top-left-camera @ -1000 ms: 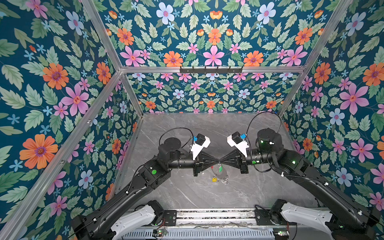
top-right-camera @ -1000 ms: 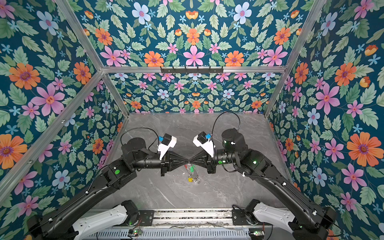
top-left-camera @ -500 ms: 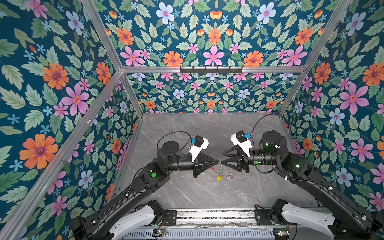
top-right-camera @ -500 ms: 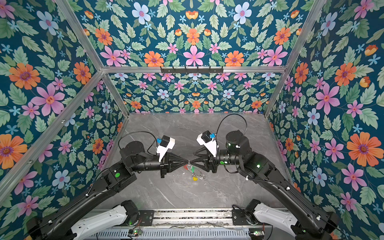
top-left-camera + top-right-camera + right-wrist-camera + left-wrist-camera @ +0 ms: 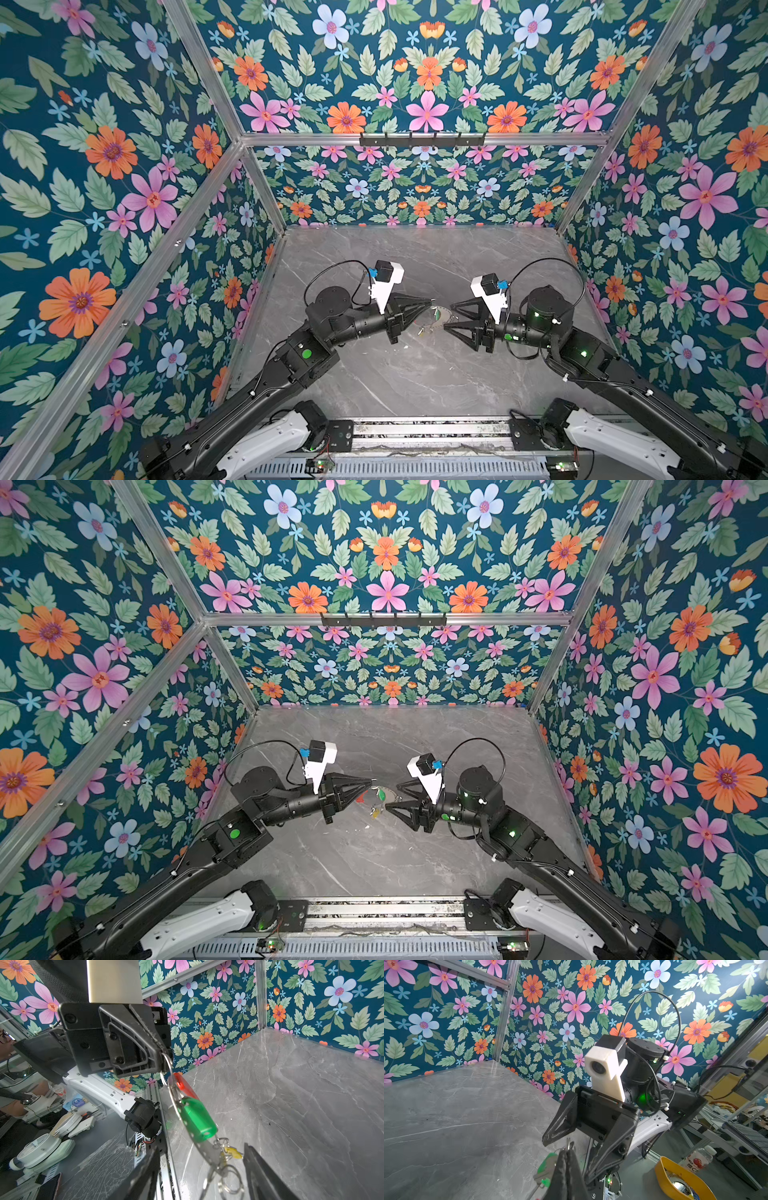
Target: Remove the keys from the keyring
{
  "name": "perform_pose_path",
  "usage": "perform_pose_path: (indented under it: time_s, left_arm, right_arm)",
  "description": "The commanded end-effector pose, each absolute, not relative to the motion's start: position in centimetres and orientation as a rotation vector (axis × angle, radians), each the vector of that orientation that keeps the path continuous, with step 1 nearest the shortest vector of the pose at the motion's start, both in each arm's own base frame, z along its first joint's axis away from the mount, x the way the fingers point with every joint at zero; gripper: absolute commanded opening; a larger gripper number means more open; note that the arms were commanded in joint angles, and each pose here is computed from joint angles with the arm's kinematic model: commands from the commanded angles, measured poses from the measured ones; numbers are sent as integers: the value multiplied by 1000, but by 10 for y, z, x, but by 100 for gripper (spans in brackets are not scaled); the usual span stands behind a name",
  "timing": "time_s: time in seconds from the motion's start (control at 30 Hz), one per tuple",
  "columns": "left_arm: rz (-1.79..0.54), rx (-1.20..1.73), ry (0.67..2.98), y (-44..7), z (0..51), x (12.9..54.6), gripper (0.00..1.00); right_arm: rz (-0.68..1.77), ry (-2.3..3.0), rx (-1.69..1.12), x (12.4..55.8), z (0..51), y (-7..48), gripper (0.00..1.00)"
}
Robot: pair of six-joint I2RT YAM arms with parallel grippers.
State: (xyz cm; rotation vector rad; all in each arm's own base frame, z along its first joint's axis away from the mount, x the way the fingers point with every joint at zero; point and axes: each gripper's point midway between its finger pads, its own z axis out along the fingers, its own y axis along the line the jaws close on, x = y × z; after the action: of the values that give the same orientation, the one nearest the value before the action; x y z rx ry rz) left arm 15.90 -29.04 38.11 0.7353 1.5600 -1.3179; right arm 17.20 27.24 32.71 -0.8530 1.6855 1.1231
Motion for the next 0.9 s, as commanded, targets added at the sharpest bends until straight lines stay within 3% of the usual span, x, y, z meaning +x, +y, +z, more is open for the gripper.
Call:
perform_pose_path:
  time_s: [0.0, 0.17, 0.53, 0.73, 0.87]
  left_arm:
    - [-1328, 700, 1508, -289, 394, 162, 0]
    - [-1330, 684, 1503, -289, 396, 163, 0]
    - [-1304, 629, 1529, -286, 396, 171, 0]
    - [-1273, 605, 1554, -284, 393, 176, 0]
    - [-1240, 585, 1574, -282, 391, 180, 0]
  right_arm:
    - [1131, 1611, -840, 177, 341, 278, 65]
    - [1118, 1630, -855, 182, 334, 284, 57]
    - [1051, 1657, -910, 180, 328, 292, 15]
    - [1013, 1680, -910, 184, 328, 295, 1]
    - [1000, 1685, -900, 184, 331, 295, 0]
